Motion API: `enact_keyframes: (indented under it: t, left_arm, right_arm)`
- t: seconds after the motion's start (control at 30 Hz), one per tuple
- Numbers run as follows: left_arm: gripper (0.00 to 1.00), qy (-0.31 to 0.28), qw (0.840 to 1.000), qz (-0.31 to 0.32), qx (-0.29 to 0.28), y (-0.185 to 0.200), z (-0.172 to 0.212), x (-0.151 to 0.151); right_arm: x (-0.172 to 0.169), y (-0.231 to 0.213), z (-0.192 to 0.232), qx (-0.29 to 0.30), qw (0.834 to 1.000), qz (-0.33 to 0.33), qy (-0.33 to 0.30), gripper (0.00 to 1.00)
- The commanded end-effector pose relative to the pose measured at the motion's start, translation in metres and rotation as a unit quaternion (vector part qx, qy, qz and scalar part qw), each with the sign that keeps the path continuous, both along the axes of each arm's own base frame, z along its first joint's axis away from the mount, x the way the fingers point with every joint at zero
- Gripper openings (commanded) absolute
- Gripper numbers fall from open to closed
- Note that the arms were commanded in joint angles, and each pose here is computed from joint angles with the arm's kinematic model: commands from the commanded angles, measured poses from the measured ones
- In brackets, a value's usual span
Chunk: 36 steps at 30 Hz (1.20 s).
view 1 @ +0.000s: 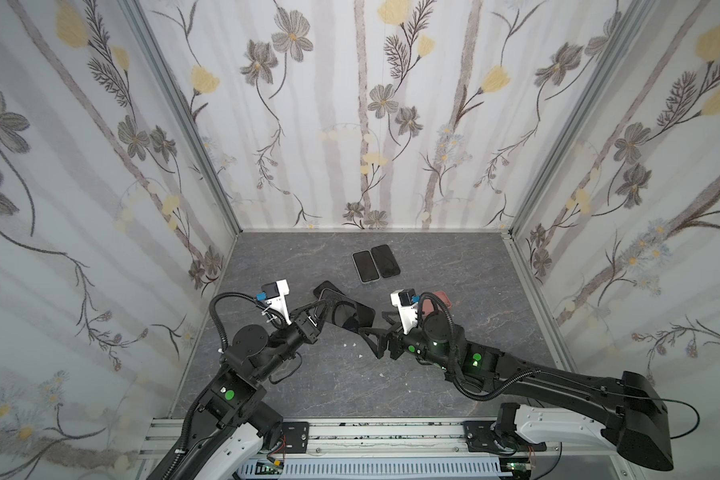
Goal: Put the phone into the phone case
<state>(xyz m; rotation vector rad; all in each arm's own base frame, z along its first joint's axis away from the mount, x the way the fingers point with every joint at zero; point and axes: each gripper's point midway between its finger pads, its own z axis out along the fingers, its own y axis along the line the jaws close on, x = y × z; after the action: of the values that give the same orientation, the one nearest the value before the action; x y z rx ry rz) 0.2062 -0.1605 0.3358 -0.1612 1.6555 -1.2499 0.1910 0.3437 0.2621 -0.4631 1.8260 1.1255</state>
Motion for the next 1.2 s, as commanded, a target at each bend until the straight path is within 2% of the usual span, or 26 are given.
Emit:
enact_keyframes:
  t: [0.0,0.13,0.2,0.3,0.37,0.4,0.5,0.73,0.93,1.03,1.1,1.17]
  left_arm:
    - [0.00,-0.052,0.996,0.031,-0.063,0.017,0.035,-0.004]
    - [0.00,-0.087,0.988,0.012,-0.123,0.020,0.045,-0.016]
    - [0.00,-0.095,0.986,-0.001,-0.135,0.017,0.046,-0.019]
    - [0.00,-0.101,0.985,-0.010,-0.142,0.017,0.048,-0.023]
    - [0.00,-0.109,0.982,-0.014,-0.150,0.018,0.050,-0.026]
    - [0.00,-0.114,0.981,-0.015,-0.156,0.019,0.052,-0.028]
    - [0.00,-0.122,0.979,-0.017,-0.162,0.022,0.054,-0.032]
    - [0.00,-0.137,0.976,-0.052,-0.158,0.013,0.059,-0.042]
    - [0.00,-0.147,0.974,-0.067,-0.162,0.011,0.063,-0.046]
    - [0.00,-0.148,0.975,-0.062,-0.153,0.011,0.063,-0.045]
    - [0.00,-0.149,0.977,-0.053,-0.142,0.012,0.062,-0.044]
    - [0.12,-0.149,0.980,-0.039,-0.128,0.014,0.060,-0.041]
  right_arm:
    - [-0.019,0.007,0.060,0.130,0.988,0.071,-0.034,0.87]
    - [-0.030,0.018,0.079,0.143,0.981,0.118,-0.054,0.69]
    - [-0.034,0.023,0.087,0.150,0.978,0.136,-0.058,0.66]
    - [-0.038,0.026,0.101,0.177,0.970,0.151,-0.064,0.42]
    - [-0.041,0.025,0.108,0.190,0.966,0.161,-0.073,0.31]
    - [-0.042,0.025,0.111,0.194,0.964,0.163,-0.076,0.29]
    - [-0.044,0.023,0.124,0.208,0.959,0.169,-0.087,0.38]
    - [-0.060,0.025,0.148,0.245,0.939,0.223,-0.092,0.44]
    - [-0.072,0.024,0.160,0.270,0.922,0.262,-0.087,0.24]
    - [-0.074,0.022,0.162,0.272,0.922,0.262,-0.087,0.13]
    - [-0.073,0.020,0.161,0.271,0.924,0.257,-0.084,0.09]
    - [-0.070,0.017,0.162,0.270,0.928,0.246,-0.080,0.04]
